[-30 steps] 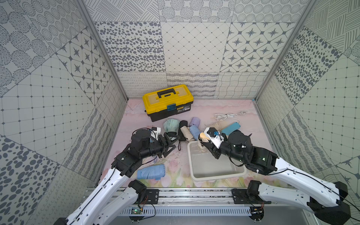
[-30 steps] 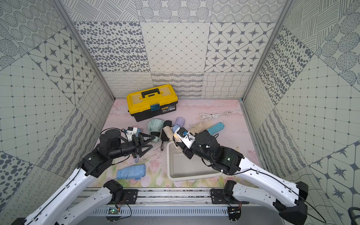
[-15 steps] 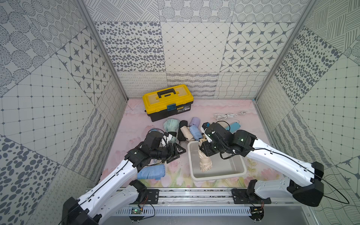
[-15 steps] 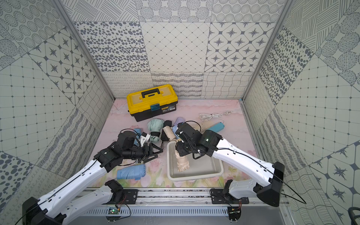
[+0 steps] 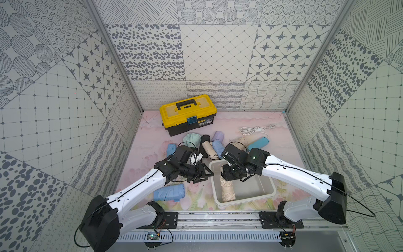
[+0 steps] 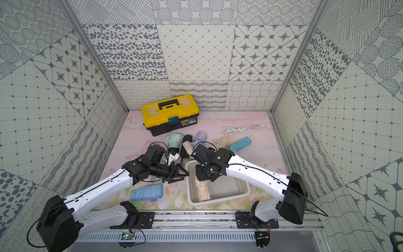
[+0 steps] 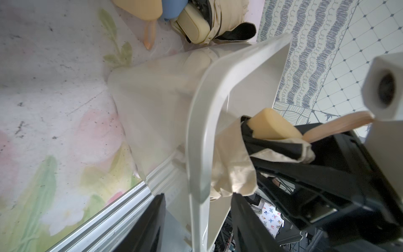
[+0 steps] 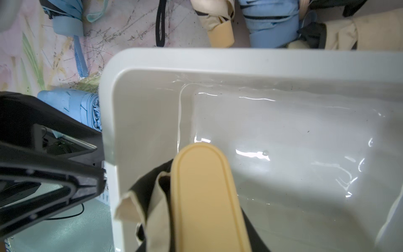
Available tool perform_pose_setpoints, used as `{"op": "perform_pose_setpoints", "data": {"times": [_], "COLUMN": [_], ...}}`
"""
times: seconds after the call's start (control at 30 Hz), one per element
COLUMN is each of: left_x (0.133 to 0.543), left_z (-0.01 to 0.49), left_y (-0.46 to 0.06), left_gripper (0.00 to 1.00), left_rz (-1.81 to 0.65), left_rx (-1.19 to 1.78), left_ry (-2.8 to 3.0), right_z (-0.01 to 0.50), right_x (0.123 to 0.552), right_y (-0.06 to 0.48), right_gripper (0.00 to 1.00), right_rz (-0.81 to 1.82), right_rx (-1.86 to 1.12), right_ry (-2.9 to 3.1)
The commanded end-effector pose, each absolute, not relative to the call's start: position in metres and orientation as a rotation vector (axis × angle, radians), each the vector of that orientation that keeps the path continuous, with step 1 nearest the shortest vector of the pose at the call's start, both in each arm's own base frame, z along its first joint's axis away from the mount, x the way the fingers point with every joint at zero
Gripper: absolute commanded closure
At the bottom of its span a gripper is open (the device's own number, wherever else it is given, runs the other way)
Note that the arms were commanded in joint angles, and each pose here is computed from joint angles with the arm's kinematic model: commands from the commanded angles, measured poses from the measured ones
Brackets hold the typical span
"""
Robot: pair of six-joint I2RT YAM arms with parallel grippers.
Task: Put the umbrella into the storage box
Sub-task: Place the umbrella in the storage box.
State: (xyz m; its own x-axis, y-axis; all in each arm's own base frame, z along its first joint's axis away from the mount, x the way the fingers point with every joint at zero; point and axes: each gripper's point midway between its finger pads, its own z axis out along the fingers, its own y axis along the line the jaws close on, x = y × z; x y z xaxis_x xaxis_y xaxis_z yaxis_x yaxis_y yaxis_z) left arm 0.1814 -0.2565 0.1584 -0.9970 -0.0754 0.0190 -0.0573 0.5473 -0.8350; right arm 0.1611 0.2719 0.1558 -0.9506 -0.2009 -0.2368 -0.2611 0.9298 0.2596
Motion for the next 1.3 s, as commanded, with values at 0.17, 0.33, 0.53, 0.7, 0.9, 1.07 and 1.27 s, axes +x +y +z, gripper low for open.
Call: {"op": "perform_pose_setpoints", "data": {"times": [0.17,0.33,0.53,0.7,0.9,1.07,1.27], "left_x": [0.189,0.194,0.197,0.202,0.210,0.221,0.230], "left_z": [0.167,0.165,0.163,0.162,0.163,0.163,0.163], "left_y": [-0.271,-0.271,-0.268,-0.267,-0.266,-0.267,-0.270], "left_gripper": [0.67,0.75,0.78,0.83,0.86,0.91,0.91], "left_rz": [-1.560,-1.530,-1.500,-1.475,-1.453,-1.424,-1.397], "left_rx": [-0.043,-0.085,-0.114,-0.132,-0.146,-0.176,-0.178], "left_ry": [2.663,2.650,2.635,2.617,2.582,2.560,2.541], "right_z": [0.141,0.131,0.129,0.136,0.130,0.132,0.096], "right_x": [0.171,0.172,0.174,0.172,0.163,0.166,0.176], "right_y": [0.290,0.303,0.300,0.287,0.271,0.266,0.240], "right_gripper": [1.00,0.71,0.41,0.25,0.27,0.31,0.36], "right_rz": [0.470,0.510,0.571,0.574,0.541,0.533,0.413], "right_rx": [-0.275,-0.258,-0.192,-0.171,-0.188,-0.168,0.027], "right_ry": [2.788,2.752,2.700,2.665,2.687,2.672,2.786]}}
